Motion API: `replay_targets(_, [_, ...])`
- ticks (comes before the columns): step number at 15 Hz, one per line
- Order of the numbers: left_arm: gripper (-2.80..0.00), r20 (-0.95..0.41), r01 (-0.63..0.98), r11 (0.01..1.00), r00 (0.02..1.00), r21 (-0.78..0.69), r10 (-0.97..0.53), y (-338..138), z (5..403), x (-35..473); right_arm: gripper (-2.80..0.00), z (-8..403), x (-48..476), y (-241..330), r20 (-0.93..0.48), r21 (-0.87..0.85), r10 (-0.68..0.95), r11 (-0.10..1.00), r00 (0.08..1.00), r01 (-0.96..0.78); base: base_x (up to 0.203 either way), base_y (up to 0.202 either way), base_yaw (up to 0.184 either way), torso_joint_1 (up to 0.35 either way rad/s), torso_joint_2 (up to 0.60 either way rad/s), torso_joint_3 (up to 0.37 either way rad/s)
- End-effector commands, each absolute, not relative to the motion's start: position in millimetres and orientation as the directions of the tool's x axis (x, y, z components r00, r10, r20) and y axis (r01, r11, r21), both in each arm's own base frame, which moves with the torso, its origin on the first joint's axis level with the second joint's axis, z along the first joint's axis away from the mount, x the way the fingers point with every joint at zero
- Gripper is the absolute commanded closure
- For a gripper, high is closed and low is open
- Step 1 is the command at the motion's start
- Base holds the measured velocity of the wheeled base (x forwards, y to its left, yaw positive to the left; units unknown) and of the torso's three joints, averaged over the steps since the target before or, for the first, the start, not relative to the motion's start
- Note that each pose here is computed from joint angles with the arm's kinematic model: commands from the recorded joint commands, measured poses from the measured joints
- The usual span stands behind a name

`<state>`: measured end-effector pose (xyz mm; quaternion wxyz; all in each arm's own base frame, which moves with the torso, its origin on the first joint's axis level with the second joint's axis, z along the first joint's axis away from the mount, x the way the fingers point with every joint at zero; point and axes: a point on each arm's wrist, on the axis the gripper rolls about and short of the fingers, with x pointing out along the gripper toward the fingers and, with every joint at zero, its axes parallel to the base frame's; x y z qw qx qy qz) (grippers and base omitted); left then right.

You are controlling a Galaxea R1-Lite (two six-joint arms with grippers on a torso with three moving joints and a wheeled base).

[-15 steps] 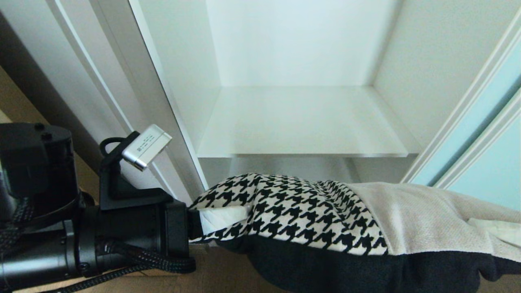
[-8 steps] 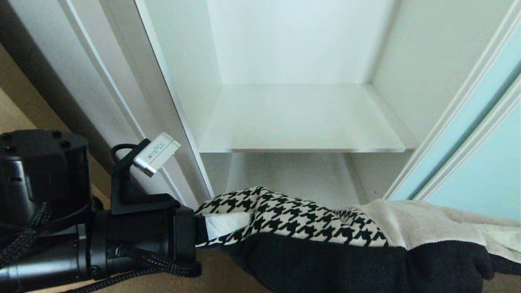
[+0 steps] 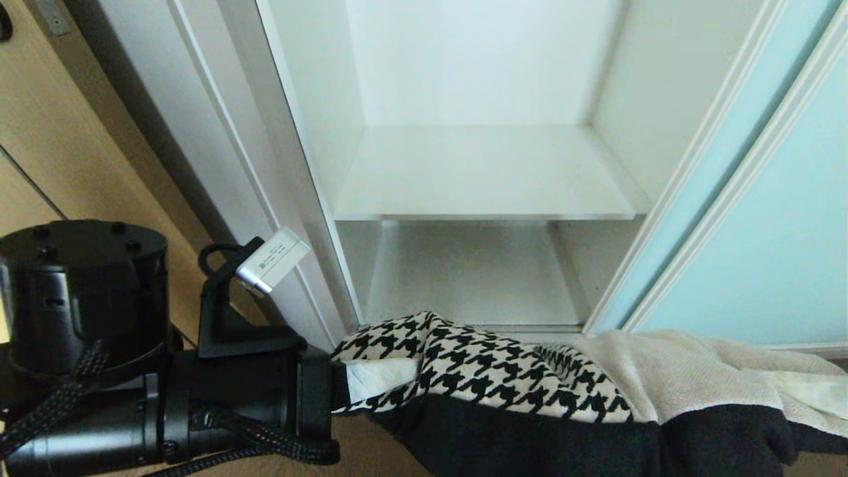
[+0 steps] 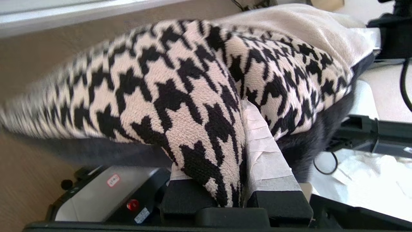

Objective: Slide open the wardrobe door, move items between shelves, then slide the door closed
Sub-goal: Place the pillow on the lower shelf

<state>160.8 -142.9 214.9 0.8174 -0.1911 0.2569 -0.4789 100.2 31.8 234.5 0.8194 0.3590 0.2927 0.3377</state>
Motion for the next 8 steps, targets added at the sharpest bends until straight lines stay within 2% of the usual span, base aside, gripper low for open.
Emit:
replay_targets(1, [0.00, -0.241, 0.687, 0.462, 0.398, -0.561, -0.885, -146.2, 213.4, 161.0, 0.00, 232.5, 104.0, 33.0, -0.249, 0.793, 0.769, 0.511, 0.589, -0.332, 0.000, 0.000, 0.000, 0.000, 0.00, 0.000])
replay_targets(8, [0.00, -0.258, 0.678, 0.471, 0.398, -0.564, -0.881, -146.4, 208.9, 161.3, 0.00, 230.8, 106.8, 36.2, -0.260, 0.796, 0.782, 0.506, 0.567, -0.333, 0.000, 0.000, 0.000, 0.000, 0.00, 0.000])
